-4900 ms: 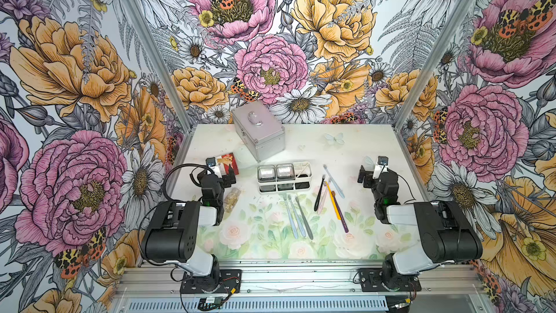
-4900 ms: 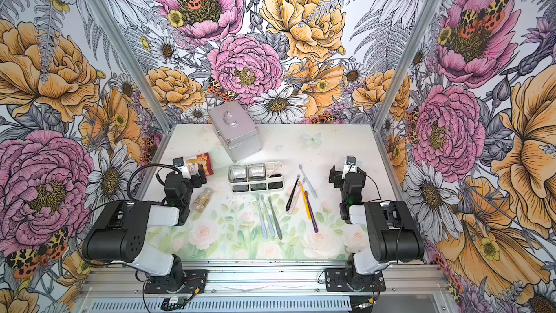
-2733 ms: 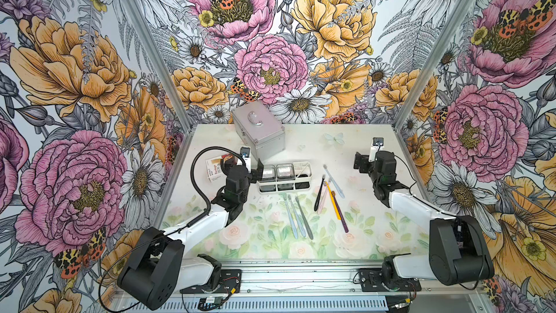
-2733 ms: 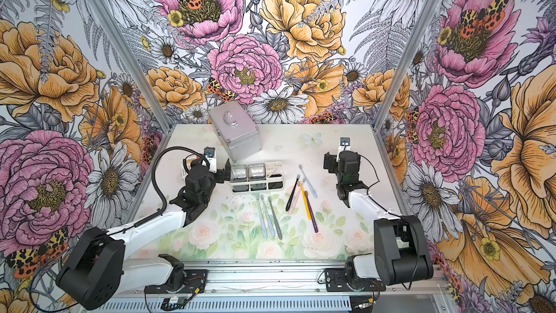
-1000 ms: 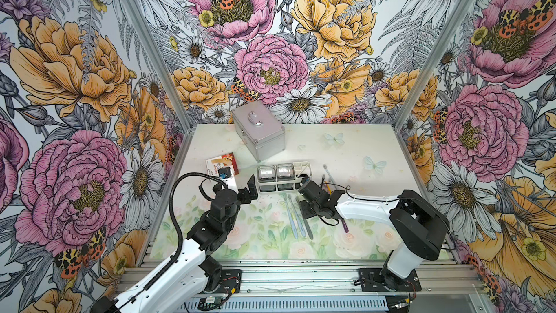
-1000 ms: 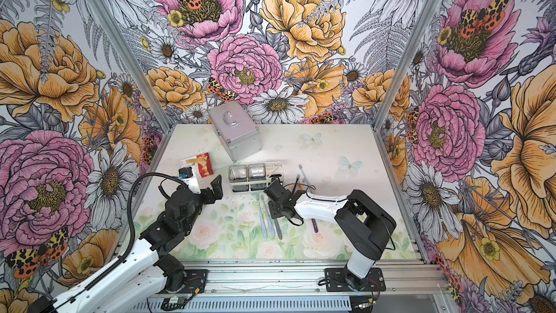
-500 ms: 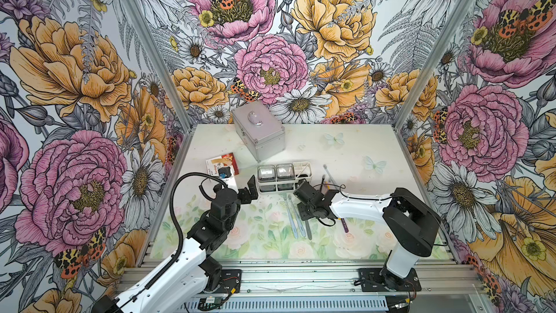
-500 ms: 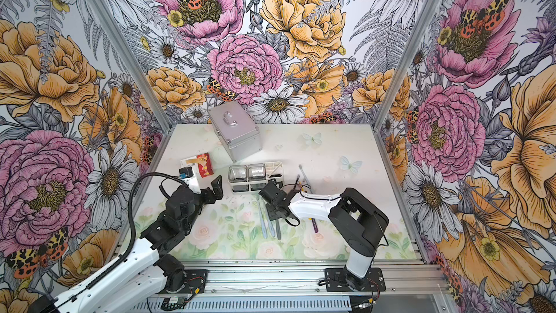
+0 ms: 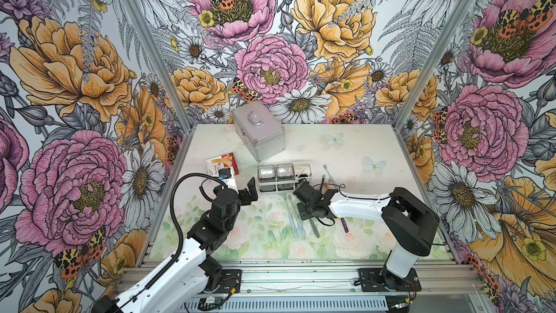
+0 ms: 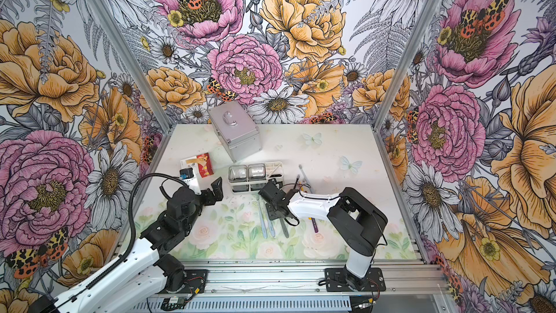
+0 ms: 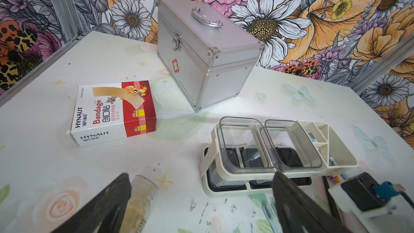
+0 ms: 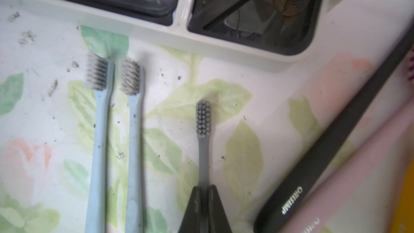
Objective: Place the toothbrush into the toothbrush holder
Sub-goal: Pick up the toothbrush from the center of the board.
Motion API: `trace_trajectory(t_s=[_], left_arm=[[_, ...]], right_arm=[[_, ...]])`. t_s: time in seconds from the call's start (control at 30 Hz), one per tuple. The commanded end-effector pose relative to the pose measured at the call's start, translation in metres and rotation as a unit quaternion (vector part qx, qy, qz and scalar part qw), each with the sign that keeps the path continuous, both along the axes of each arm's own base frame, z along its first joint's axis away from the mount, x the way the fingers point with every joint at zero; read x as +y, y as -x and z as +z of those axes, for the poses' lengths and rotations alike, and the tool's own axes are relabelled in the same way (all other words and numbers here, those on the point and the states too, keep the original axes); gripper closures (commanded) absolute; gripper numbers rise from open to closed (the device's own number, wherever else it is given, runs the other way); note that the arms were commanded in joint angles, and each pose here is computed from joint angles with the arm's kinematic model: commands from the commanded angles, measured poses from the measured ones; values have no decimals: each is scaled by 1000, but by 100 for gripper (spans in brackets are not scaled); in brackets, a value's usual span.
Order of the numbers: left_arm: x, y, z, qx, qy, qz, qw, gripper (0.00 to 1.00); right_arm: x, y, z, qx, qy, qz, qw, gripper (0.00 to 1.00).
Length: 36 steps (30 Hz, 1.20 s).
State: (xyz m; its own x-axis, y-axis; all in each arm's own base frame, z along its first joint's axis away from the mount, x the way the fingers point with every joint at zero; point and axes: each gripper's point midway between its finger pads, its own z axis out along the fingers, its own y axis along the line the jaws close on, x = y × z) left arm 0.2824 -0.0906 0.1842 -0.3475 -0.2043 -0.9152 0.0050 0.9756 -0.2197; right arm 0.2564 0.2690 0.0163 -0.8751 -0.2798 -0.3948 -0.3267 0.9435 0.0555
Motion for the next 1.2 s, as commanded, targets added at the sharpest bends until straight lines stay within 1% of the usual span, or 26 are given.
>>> trace_trajectory(t_s=[0.0, 0.17, 0.33, 0.4, 0.5, 0.67, 0.83, 0.9, 0.97, 1.17], left_arm=[[0, -1, 2, 4, 12, 0, 1000, 1], [-16, -4, 1, 20, 23, -35, 999, 1], [-46, -7, 7, 52, 51, -92, 993, 2], [-63, -5, 14, 59, 63, -127, 988, 3], [-84, -4, 26, 63, 73, -163, 982, 3], [-114, -2, 42, 67, 93, -208, 971, 6], [-148, -1, 49, 77, 121, -254, 956, 10], [-162, -4, 49, 72, 138, -268, 951, 14], [-182, -3, 51, 67, 153, -298, 940, 17], [-229, -3, 54, 75, 146, -348, 923, 18]], right_arm=[[-12, 15, -19, 29, 35, 10, 999, 100], [-7, 8, 4, -1, 13, 16, 1000, 100], [1, 3, 39, -45, -37, 24, 998, 100], [2, 2, 54, -63, -56, 26, 996, 100], [0, 1, 74, -90, -76, 29, 993, 100], [-7, 2, 111, -140, -106, 34, 984, 100], [-15, 5, 149, -192, -139, 38, 971, 100], [-17, 6, 157, -205, -141, 45, 968, 100], [-18, 6, 159, -212, -139, 52, 966, 100], [-20, 7, 162, -215, -140, 50, 965, 100]])
